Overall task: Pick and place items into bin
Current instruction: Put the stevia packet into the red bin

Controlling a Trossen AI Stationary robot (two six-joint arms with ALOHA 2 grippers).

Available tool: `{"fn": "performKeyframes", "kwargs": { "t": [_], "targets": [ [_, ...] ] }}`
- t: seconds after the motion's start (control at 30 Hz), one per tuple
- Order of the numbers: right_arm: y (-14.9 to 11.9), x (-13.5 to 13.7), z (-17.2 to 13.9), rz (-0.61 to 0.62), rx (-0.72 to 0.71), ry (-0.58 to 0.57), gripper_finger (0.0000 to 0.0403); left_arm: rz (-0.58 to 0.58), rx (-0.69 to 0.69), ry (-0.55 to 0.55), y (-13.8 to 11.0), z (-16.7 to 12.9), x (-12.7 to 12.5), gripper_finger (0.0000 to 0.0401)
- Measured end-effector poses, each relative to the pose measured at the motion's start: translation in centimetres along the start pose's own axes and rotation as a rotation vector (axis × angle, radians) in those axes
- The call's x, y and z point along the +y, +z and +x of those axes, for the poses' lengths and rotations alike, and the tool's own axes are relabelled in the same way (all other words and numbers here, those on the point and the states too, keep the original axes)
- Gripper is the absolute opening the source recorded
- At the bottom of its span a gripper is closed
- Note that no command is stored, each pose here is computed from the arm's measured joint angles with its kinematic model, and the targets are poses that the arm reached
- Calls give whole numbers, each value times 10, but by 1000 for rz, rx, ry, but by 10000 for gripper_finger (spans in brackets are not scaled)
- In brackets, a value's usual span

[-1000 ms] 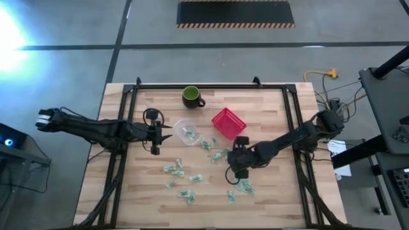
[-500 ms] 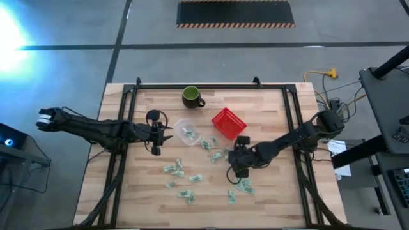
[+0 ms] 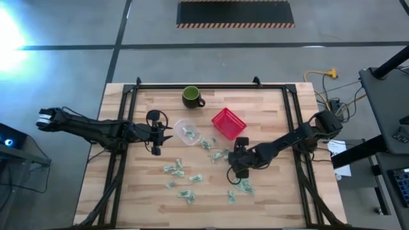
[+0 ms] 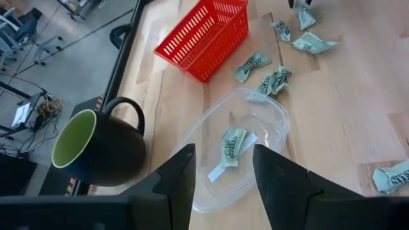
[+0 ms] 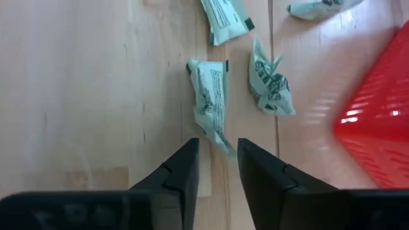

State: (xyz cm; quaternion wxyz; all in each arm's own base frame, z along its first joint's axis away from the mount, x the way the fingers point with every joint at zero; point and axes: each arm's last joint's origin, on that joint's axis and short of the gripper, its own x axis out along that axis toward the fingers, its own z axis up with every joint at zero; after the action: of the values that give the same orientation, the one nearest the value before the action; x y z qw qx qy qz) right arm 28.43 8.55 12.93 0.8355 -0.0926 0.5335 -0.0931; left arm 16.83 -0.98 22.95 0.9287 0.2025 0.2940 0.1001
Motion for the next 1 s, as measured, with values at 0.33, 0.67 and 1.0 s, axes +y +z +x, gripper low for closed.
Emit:
{"fn": "performKeyframes", "kwargs": {
  "t": [0.33, 0.67, 1.0],
  "targets": [
    [1, 0, 0, -21, -11, 3, 35, 2, 3, -1, 0, 0, 0, 140],
    [2, 0, -2, -30, -21, 2, 8, 2, 4, -1, 0, 0, 0, 140],
    [5, -3, -11, -21, -52, 4, 8, 2, 5, -1, 0, 0, 0, 140]
  ]
}}
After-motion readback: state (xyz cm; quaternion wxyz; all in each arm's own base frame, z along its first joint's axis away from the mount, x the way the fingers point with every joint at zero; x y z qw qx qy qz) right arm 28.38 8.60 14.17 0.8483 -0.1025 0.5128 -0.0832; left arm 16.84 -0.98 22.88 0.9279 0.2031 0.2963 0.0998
